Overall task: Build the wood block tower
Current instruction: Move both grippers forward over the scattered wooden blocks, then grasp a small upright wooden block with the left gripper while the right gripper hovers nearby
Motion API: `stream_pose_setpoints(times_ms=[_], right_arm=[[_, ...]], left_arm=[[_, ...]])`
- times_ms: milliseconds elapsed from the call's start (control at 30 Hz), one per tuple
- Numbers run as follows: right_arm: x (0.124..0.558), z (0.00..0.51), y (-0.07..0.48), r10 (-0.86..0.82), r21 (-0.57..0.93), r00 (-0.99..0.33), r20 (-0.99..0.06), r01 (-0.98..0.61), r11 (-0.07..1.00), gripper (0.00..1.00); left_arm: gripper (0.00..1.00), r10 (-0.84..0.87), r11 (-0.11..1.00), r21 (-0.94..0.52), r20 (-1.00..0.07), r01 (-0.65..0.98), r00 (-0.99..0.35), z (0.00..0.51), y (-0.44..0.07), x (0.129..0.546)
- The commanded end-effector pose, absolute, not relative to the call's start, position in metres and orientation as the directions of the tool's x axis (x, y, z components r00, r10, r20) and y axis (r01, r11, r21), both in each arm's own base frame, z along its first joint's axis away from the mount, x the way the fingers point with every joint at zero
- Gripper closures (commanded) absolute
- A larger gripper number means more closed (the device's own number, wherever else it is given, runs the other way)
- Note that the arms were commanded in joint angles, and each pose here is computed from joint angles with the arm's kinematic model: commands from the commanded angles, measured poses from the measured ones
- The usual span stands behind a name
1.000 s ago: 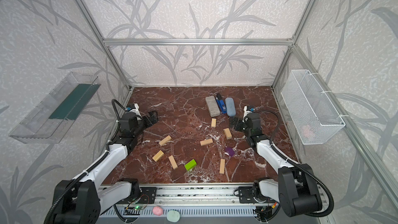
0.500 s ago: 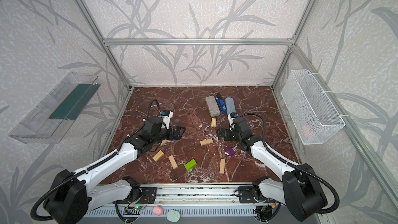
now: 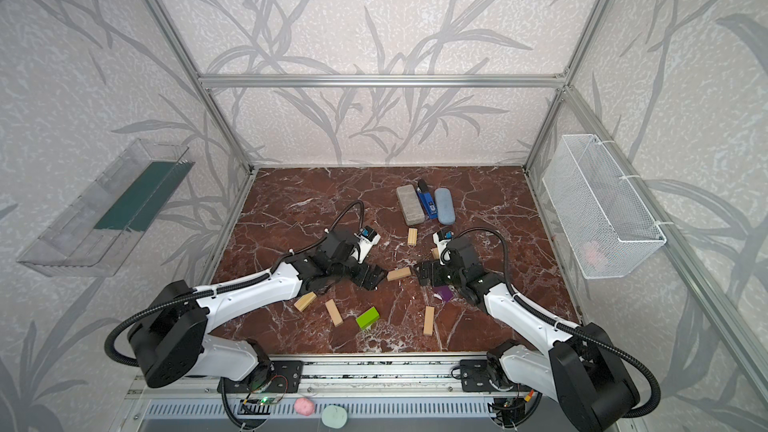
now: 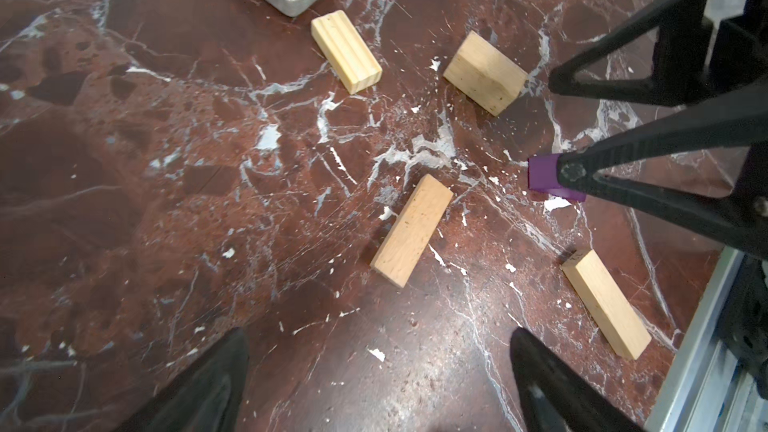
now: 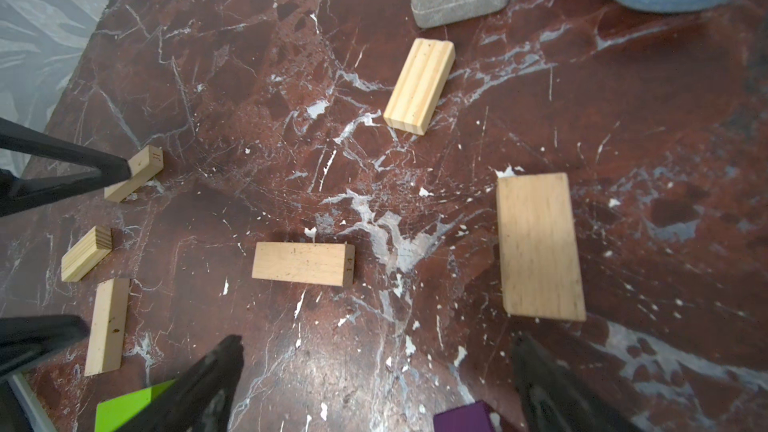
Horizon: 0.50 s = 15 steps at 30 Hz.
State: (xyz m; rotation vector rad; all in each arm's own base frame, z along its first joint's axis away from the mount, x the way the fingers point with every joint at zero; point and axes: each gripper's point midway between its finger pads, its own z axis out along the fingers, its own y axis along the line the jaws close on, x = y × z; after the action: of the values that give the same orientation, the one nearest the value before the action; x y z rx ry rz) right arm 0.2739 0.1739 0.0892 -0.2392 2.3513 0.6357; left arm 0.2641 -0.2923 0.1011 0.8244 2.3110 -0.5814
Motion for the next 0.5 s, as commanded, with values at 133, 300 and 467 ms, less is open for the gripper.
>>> stream_pose_setpoints(times_ms=[133, 300, 467], right_arm=[[0.278, 0.092, 0.168, 0.003, 0.339, -0.709, -0.706, -0.334, 0.880, 0.01], [0.280, 0.096, 0.154, 0.034, 0.304, -0.674, -0.738, -0.288, 0.908, 0.01], [0.280, 0.098, 0.149, 0.043, 0.291, -0.658, -0.751, -0.272, 0.917, 0.01]], left_arm=[[0.16, 0.538, 0.654, -0.075, -0.653, 0.752, -0.533, 0.091, -0.315, 0.268], [0.22, 0.566, 0.621, -0.068, -0.650, 0.781, -0.507, 0.084, -0.331, 0.268], [0.28, 0.598, 0.612, -0.045, -0.628, 0.790, -0.498, 0.073, -0.339, 0.270]])
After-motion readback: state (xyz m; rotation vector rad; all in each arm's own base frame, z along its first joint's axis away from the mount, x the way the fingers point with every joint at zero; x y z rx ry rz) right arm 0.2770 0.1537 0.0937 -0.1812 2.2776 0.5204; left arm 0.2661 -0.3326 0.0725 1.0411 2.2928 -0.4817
